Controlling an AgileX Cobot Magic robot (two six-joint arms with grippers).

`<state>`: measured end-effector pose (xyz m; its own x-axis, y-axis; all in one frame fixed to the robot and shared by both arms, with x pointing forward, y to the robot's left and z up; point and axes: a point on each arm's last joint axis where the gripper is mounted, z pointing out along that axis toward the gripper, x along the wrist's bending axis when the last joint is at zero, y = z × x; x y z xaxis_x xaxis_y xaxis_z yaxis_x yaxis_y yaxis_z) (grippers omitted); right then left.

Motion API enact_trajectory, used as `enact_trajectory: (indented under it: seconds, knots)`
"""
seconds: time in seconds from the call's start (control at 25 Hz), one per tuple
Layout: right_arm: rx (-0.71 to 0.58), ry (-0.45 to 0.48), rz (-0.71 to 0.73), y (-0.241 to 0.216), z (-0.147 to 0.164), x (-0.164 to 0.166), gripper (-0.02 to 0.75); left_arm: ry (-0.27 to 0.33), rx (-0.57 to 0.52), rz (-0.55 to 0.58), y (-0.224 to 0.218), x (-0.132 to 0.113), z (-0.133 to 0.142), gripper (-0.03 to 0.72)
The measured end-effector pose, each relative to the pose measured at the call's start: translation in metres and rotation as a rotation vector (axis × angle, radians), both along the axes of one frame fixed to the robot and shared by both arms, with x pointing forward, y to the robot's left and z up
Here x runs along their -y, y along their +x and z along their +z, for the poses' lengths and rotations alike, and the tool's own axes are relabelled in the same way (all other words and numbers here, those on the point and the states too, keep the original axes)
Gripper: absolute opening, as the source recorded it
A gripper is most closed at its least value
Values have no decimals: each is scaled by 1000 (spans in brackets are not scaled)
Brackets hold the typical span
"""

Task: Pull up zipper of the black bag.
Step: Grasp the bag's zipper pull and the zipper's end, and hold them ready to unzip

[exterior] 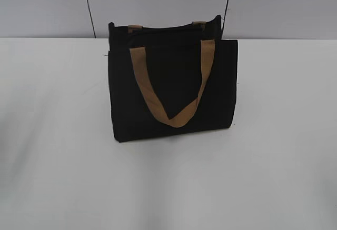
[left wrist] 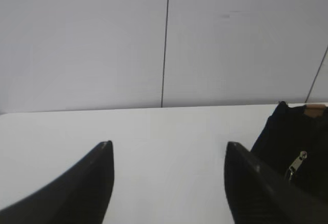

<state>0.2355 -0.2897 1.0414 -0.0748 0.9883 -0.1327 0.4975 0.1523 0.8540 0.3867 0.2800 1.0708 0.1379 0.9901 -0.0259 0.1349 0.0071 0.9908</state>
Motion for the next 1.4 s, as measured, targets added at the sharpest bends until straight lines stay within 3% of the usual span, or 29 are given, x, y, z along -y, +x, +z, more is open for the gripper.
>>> enact_trajectory:
  seconds: [0.16,0.44,0.68,0.88,1.4]
  knots:
    - [0,0,0,0,0,0,430,7,-43,-53,40,19,-38,507]
    - [0,0,0,0,0,0,430,34,38,-145,86,48,-82,507]
    - [0,0,0,0,0,0,430,-4,-60,-252,101,63,-131,507]
    - [0,0,0,0,0,0,430,-17,-144,-441,115,85,-163,504]
    - [0,0,0,0,0,0,430,53,-161,-680,156,115,-199,458]
